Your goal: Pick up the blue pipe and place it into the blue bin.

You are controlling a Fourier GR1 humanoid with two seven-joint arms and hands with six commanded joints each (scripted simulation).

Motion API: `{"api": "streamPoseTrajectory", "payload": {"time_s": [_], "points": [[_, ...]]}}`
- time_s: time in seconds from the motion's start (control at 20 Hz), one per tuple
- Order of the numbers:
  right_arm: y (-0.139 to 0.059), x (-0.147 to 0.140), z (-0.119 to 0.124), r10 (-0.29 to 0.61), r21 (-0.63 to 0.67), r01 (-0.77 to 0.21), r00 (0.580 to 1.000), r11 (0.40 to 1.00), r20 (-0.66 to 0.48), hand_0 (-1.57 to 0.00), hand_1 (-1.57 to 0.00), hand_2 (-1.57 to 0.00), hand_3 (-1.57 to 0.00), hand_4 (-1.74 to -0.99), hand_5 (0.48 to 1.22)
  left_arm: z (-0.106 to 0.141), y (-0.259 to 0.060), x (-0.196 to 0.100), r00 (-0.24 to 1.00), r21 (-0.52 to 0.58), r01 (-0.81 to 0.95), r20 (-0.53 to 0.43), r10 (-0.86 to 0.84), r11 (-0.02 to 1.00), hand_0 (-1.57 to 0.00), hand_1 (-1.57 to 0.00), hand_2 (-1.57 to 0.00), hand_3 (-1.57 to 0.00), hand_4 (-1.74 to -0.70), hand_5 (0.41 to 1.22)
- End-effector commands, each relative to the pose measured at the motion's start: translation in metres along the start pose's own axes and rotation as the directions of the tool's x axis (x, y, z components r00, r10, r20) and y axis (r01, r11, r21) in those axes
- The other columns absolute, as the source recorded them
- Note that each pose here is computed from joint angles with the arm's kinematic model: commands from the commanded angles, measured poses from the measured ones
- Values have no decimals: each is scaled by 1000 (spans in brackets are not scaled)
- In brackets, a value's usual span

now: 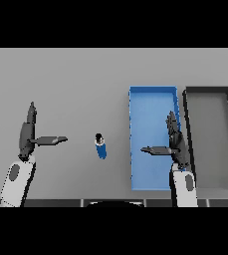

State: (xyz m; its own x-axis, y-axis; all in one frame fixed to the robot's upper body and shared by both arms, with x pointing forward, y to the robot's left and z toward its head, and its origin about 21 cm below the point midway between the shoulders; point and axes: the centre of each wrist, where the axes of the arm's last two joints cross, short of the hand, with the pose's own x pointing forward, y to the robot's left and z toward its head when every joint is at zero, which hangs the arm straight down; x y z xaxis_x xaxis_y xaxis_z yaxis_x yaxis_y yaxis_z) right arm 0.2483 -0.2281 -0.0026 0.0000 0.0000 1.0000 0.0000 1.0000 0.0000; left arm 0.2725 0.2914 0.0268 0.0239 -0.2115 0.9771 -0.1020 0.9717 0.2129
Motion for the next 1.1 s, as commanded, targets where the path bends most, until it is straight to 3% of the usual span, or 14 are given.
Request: {"api": "streamPoseTrajectory", "payload": {"time_s": [0.0,0.25,0.3,0.35,0.45,0.65,0.85,1.05], "points": [[-1,0,0,0,-2,0,1000,1000,-1,1,1,1,1,-1205,629,0,-1,0,1000,0,-1,5,1,1000,1,1,1,1,-966,593],[-8,0,-3,1,-3,-1,1000,1000,-6,1,1,1,1,-1205,629,-4,-12,3,1000,-5,-8,0,8,1000,1,1,1,1,-966,593],[-21,5,5,138,24,-141,986,990,89,1,1,1,1,-1205,629,3,2,-3,997,-114,71,43,-66,991,1,1,1,1,-966,593],[-30,7,15,217,39,-224,967,974,133,1,1,1,1,-1201,628,6,13,-8,991,-175,123,64,-114,977,1,1,1,1,-963,592],[-31,13,21,281,61,-293,947,954,157,1,1,1,1,-1197,626,7,27,-13,986,-241,161,80,-146,957,1,1,1,1,-959,590],[-32,16,26,300,70,-312,943,947,145,1,1,1,1,-1203,625,8,26,-9,985,-309,160,108,-132,937,1,1,1,1,-960,593],[-32,16,23,305,81,-318,942,944,141,1,1,1,1,-1180,617,24,28,-1,982,-450,181,127,-138,874,1,1,1,1,-1007,561],[-29,15,20,306,94,-319,943,943,132,1,1,1,1,-1173,616,40,0,-1,987,-600,161,95,-130,784,1,1,1,1,-1095,510]]}}
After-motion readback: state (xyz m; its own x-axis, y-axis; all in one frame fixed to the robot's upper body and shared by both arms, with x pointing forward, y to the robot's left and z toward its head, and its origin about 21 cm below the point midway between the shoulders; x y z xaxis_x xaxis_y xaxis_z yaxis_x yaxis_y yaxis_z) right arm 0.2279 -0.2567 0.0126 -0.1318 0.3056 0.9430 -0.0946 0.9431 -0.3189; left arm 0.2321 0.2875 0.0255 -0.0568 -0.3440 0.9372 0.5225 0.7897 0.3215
